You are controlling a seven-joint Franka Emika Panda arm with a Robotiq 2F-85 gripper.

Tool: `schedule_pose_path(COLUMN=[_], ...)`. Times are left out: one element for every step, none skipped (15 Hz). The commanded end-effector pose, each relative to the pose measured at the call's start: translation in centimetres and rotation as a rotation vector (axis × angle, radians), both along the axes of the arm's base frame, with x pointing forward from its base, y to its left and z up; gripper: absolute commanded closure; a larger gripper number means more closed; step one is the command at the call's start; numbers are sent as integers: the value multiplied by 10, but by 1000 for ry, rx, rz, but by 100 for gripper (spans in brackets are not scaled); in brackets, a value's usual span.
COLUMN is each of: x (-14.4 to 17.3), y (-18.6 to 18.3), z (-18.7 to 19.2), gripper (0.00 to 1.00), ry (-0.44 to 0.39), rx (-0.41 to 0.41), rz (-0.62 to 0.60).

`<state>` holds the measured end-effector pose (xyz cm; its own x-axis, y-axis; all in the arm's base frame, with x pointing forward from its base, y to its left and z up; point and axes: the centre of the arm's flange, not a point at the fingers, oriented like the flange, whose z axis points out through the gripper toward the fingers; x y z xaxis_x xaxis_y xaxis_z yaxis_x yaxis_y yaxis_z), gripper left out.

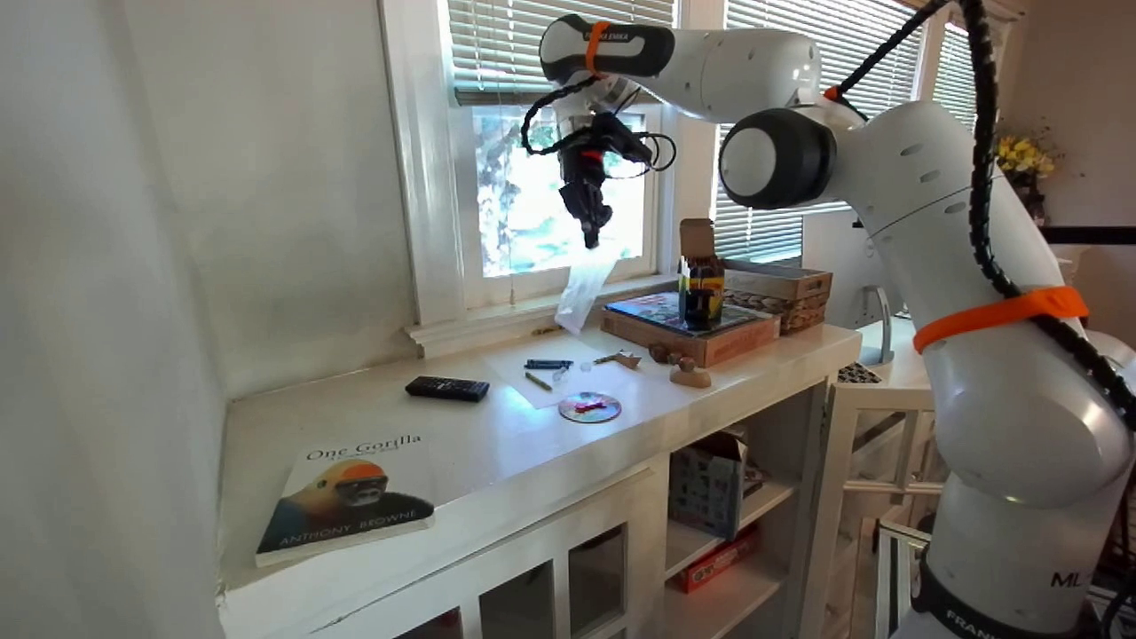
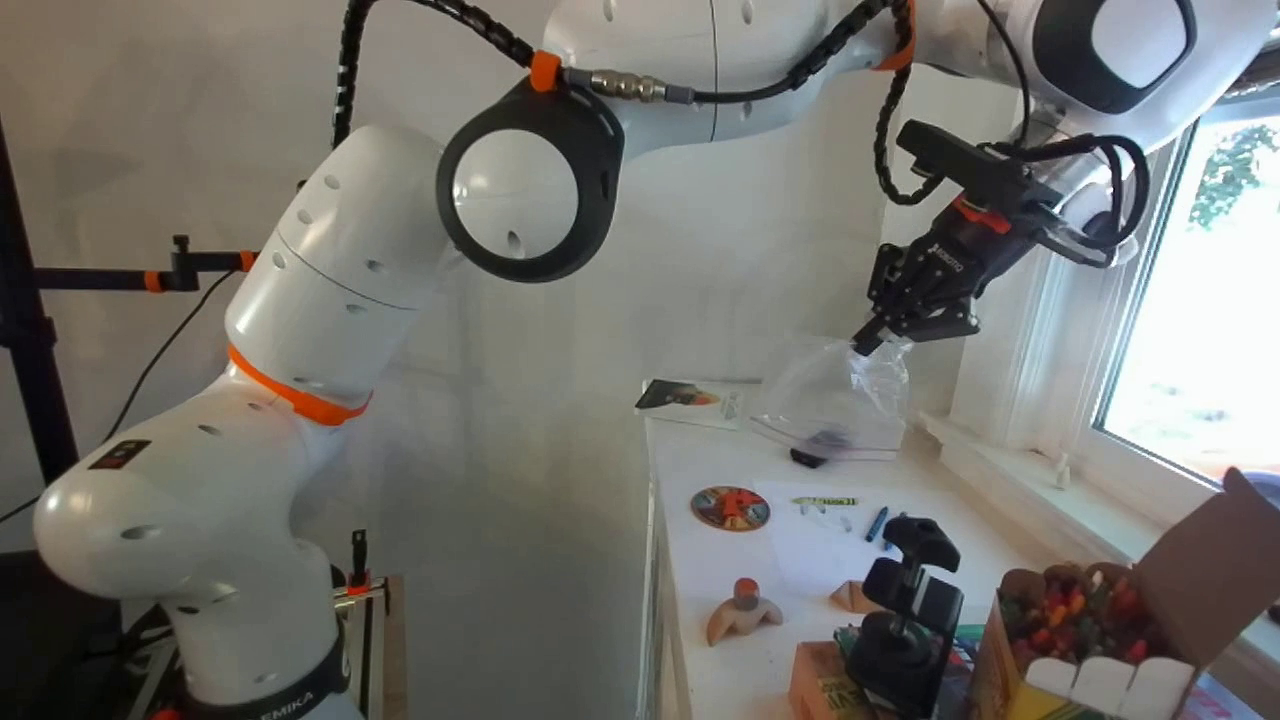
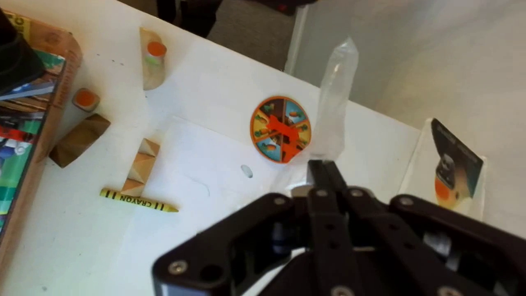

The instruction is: Pick up the plastic bag and shake it

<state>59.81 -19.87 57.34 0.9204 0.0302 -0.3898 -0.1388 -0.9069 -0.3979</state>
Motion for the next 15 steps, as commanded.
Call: schedule_pose_path(x=[29, 33, 36, 38, 40, 41, 42, 45, 49, 53, 59, 65, 71, 77, 83], y=[-11, -12, -13, -14, -14, -13, -8, -1, 7, 17, 27, 38, 50, 62, 73], z=[17, 19, 20, 21, 21, 20, 19, 13, 8, 1, -5, -11, -19, -24, -32], gripper=[100, 100, 100, 100, 100, 100, 100, 100, 100, 100, 100, 100, 100, 100, 100], ry=[-92, -130, -168, -209, -239, -266, -274, -277, -280, -286, -294, -298, -307, -312, -318], rx=[31, 12, -4, -59, -127, -163, -228, -277, -332, -379, -424, -472, -517, -561, -606], rz=[-176, -221, -264, -276, -261, -237, -225, -200, -184, -152, -118, -88, -56, -20, 16])
